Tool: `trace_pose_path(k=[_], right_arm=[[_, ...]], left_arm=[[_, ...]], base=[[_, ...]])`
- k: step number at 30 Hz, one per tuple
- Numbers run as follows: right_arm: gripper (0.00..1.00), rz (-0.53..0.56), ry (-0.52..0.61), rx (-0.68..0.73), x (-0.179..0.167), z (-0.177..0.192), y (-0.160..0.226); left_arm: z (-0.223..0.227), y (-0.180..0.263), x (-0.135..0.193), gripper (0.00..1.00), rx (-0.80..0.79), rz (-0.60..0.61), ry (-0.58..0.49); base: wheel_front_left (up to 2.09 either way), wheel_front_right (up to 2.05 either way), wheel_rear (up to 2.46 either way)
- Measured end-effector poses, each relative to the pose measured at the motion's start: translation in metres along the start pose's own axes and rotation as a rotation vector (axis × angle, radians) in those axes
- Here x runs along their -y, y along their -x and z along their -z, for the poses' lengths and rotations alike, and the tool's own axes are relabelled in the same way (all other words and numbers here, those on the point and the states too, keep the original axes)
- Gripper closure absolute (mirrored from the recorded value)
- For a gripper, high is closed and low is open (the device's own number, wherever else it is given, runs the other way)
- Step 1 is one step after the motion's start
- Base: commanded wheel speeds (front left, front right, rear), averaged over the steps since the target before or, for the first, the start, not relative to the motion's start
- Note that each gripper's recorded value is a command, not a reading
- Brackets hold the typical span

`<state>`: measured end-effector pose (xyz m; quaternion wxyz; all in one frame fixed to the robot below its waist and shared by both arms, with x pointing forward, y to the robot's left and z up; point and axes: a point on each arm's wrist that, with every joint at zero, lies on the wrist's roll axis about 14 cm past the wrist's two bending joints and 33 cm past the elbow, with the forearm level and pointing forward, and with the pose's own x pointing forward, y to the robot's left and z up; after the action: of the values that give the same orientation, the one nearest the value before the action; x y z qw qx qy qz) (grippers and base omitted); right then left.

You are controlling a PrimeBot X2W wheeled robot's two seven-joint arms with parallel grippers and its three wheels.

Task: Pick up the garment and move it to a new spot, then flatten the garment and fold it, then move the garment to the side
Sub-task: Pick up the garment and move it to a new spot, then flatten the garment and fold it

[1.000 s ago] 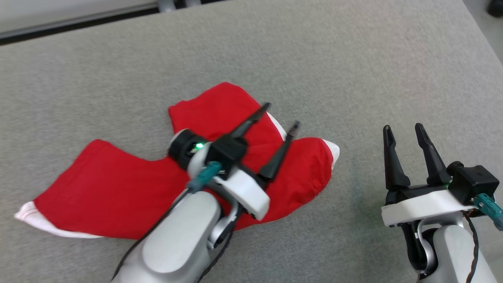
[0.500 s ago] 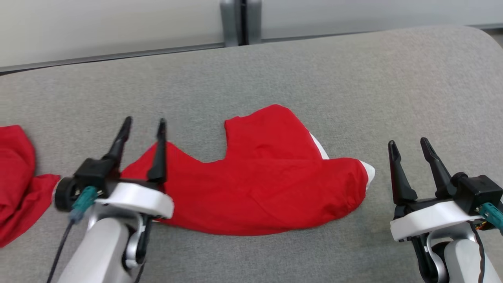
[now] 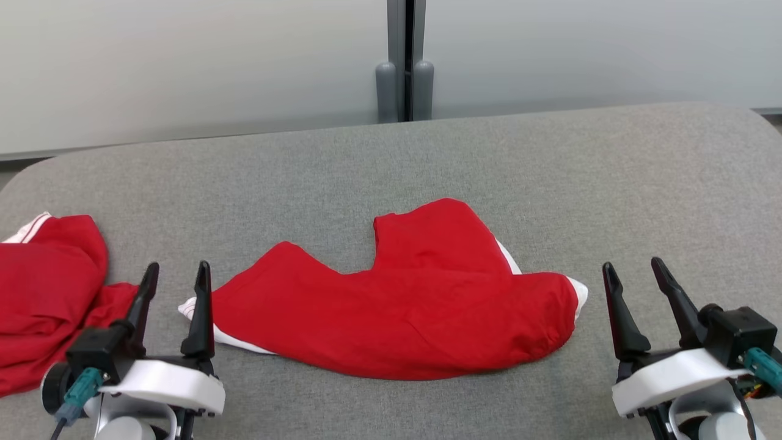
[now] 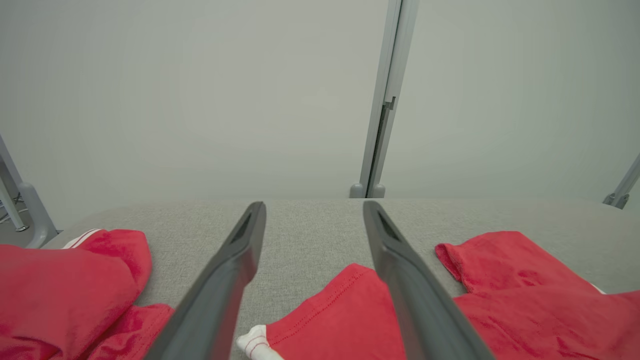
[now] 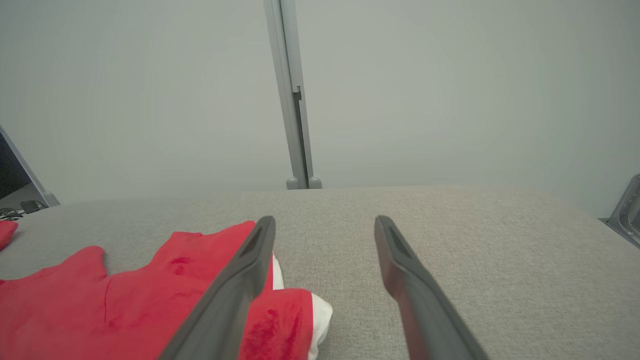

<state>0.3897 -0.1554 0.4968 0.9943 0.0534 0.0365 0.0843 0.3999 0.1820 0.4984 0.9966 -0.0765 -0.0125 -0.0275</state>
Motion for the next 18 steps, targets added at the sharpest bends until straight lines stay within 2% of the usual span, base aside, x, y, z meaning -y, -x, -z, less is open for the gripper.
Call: trace_pose_path(k=[10,18], right_arm=[[0.0,-0.012,0.005,-0.009,-0.008,-0.003,0.025],[0.0,-0.019,0.015,-0.018,-0.011,-0.004,0.027]], left_arm=[[0.003,0.029,-0.003,0.0,-0.015,-0.003,-0.023],[0.007,0.031,-0.005,0.0,-0.028,-0.009,-0.029]], base=[[0.0,0.0,0.0],[0.0,0.0,0.0]])
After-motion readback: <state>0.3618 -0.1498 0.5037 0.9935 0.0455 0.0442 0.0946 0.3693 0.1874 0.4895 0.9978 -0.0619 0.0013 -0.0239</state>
